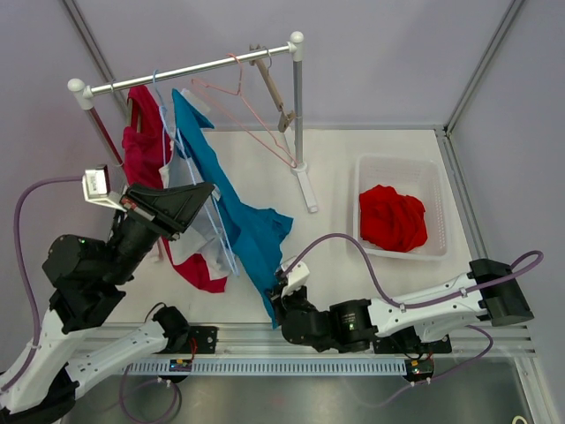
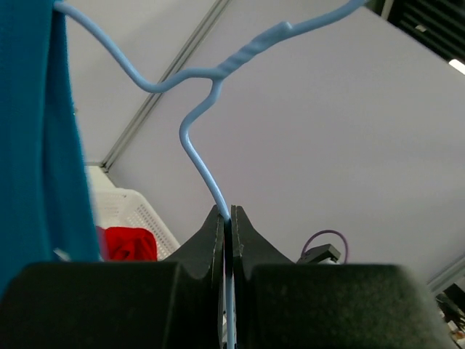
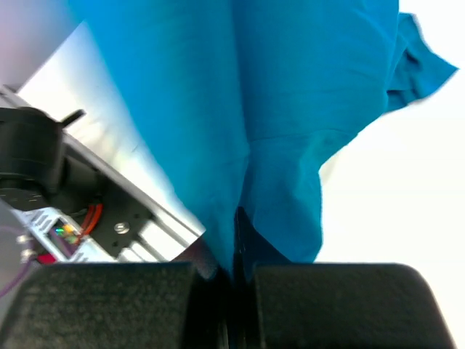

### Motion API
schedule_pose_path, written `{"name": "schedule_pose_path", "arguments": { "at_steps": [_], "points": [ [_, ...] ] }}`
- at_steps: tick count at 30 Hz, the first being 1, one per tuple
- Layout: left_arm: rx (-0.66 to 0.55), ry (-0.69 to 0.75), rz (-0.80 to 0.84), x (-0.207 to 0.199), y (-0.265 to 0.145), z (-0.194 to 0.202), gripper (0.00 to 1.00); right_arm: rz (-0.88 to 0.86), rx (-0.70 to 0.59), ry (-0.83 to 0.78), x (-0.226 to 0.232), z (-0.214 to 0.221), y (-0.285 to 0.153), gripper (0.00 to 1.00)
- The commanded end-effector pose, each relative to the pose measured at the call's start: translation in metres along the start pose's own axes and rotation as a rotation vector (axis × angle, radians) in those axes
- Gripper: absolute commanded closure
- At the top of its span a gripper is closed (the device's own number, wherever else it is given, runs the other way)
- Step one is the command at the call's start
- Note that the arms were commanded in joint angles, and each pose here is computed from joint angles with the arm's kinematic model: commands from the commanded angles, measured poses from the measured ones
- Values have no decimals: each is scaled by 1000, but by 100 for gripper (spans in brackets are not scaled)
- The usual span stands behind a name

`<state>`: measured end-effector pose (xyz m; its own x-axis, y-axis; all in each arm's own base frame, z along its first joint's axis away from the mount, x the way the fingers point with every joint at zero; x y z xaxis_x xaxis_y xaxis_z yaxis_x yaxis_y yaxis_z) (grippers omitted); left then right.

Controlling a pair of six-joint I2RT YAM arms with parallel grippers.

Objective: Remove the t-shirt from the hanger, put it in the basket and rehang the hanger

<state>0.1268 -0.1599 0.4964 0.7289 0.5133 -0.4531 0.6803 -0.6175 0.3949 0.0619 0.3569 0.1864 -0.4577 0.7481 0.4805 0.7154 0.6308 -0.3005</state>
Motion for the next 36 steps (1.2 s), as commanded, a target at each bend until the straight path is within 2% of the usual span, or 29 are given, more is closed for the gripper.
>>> {"name": "schedule_pose_path", "arguments": {
  "at_steps": [1,5,8,10,14,15,17,22,26,31,32,34,35,36],
  "points": [
    [-246,-57,203,-50,-27,-77,100,107,-44,-39,-22,-3,10,100],
    [-189,-114,333,-73,-36,-75,100,80,-81,-99,-6,-21,30,100],
    [-118,-131,370,-78,-38,-63,100,30,-150,-121,16,-53,26,100],
    [-73,-128,373,-78,-40,-54,100,-35,-189,-77,29,-75,16,96],
    [30,-154,427,-82,-45,-32,100,-158,-246,-88,47,-109,-3,30],
    [45,-170,438,-84,-46,-29,100,-189,-267,-85,51,-120,-9,10],
    [79,-179,461,-85,-48,-21,100,-242,-282,-121,59,-137,-9,1],
    [154,-186,553,-96,-60,-11,100,-329,-320,-117,52,-190,11,1],
    [230,-184,623,-103,-68,1,100,-359,-309,-158,58,-205,32,0],
    [322,-149,748,-117,-92,4,100,-415,-312,-124,73,-229,38,2],
    [329,-149,751,-117,-95,4,100,-418,-314,-124,73,-231,39,6],
    [345,-129,739,-114,-103,7,100,-408,-340,-114,73,-240,41,24],
    [344,-110,742,-114,-107,7,100,-393,-356,-105,71,-244,41,59],
    [340,-98,740,-113,-113,6,100,-336,-395,-84,64,-257,40,73]
  ]
}}
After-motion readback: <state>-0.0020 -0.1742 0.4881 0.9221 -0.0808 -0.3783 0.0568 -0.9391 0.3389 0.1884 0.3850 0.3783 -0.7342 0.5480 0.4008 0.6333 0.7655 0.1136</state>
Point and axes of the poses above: each gripper's point midway between its finger pads, its own y axis out along the fingers, its own x axis along the line the jaws close on, z = x × y, the point moved 2 cm from there along -y, back along the fingers, and after that the axes turned 15 degrees about y, right-handed, at the moved point
